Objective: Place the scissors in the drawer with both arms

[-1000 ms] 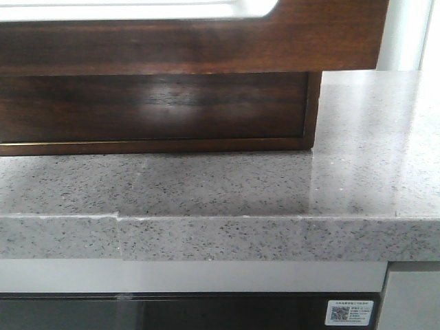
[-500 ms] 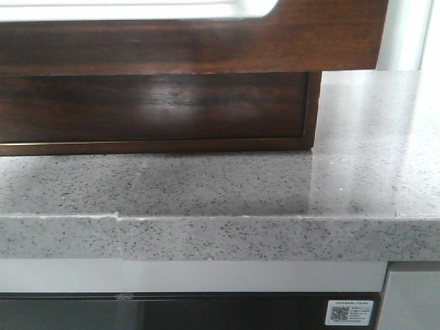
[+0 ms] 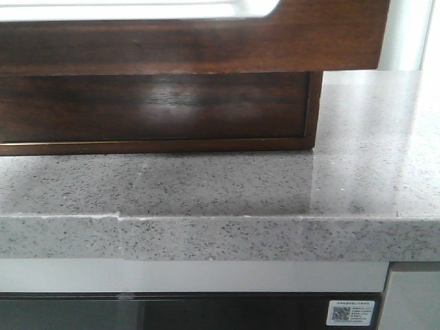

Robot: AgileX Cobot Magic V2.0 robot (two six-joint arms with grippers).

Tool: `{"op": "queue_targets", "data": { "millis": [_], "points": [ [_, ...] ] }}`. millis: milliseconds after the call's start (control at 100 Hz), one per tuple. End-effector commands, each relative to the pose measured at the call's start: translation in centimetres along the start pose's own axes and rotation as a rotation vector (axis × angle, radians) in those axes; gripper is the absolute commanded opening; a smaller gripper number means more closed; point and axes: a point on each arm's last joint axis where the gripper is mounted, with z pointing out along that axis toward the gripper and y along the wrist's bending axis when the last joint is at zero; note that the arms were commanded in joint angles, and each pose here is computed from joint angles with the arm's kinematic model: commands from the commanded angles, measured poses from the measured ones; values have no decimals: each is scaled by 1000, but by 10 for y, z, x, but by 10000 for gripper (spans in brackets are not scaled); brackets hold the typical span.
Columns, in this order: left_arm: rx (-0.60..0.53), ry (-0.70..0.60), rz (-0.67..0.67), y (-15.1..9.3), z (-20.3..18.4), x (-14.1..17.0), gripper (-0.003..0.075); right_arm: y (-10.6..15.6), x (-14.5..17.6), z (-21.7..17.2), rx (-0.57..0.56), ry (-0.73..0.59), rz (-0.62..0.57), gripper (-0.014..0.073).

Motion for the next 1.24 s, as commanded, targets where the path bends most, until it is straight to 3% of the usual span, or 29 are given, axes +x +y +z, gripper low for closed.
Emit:
{"op": "queue_targets", "data": {
  "millis": [0, 180, 300, 470, 620, 1230],
  "points": [
    [-8, -75, -11, 1, -1, 3, -20, 0, 0, -13, 50, -158, -7, -69],
    [-8, -75, -11, 1, -1, 3, -20, -3, 65, -22, 166, -407, 10, -69],
    [-8, -75, -11, 1, -1, 3, -20, -3, 105, -19, 200, -482, 11, -69],
    [-8, -75, -11, 1, -1, 3, -20, -5, 135, -12, 237, -546, 8, -69],
    [-8, -75, -11, 1, -1, 3, -20, -6, 144, -4, 238, -610, 26, -69],
    [-8, -75, -11, 1, -1, 3, -20, -6, 145, -4, 240, -596, 27, -69]
  ]
}}
